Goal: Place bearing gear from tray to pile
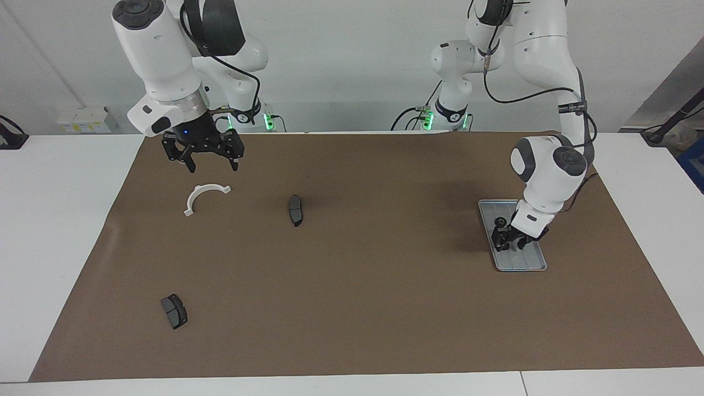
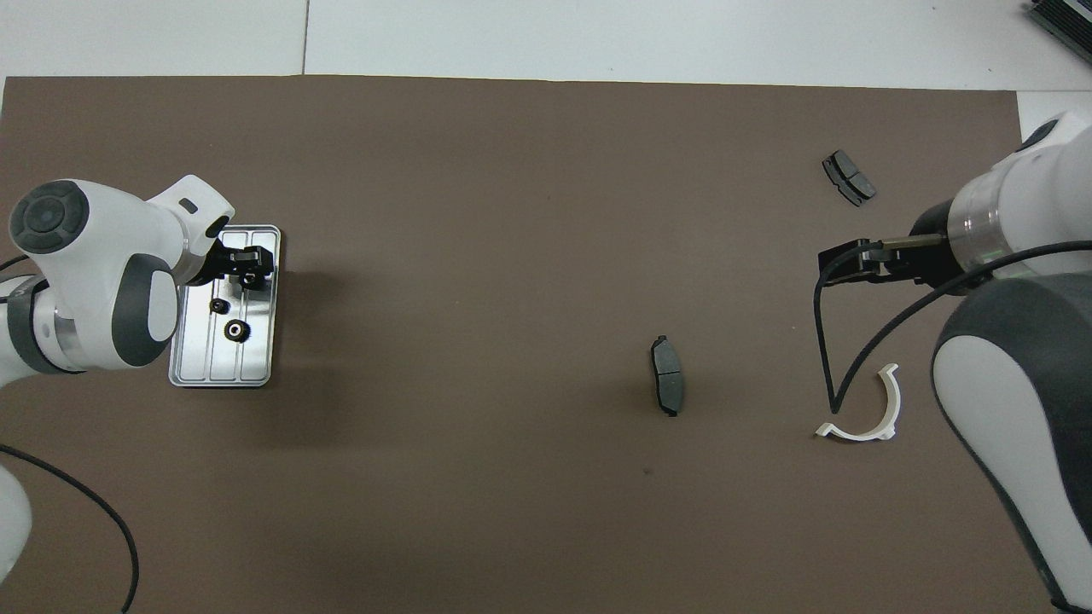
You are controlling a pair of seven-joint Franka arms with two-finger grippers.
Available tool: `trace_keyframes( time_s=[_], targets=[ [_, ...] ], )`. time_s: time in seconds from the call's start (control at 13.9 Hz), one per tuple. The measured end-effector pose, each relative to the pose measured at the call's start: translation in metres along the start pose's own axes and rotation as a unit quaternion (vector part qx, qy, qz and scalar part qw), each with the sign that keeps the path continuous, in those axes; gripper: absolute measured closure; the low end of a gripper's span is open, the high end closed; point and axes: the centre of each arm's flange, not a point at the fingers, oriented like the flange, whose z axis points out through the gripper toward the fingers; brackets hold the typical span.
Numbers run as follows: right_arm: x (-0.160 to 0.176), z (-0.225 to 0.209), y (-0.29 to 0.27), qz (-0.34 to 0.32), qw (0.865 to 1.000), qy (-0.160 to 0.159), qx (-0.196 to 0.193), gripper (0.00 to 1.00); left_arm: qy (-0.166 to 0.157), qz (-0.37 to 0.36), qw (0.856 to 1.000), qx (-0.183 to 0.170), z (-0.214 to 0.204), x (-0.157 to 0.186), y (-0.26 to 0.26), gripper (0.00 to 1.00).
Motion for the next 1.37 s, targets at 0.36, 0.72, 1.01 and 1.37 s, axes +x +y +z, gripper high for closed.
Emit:
trace_keyframes(
  time_s=[0.36, 0.72, 1.01, 1.37],
  targets=[
    [0.000, 0.000, 0.000, 0.000, 1.000, 0.000, 0.000, 0.00, -0.006, 0.000, 1.000, -0.001, 0.002, -0.006, 0.001, 0.56],
    [0.000, 0.000, 0.001, 0.001, 1.000, 0.000, 0.000, 0.00, -0.006, 0.000, 1.000, -0.001, 0.002, -0.007, 0.002, 0.65],
    [0.000, 0.000, 0.002, 0.002, 1.000, 0.000, 0.000, 0.00, -0.008, -0.029, 1.000, -0.005, -0.024, 0.009, 0.032, 0.65],
    [0.000, 0.000, 0.002, 0.002, 1.000, 0.000, 0.000, 0.00, -0.009, -0.127, 0.992, -0.019, -0.041, -0.023, 0.217, 0.65]
  ],
)
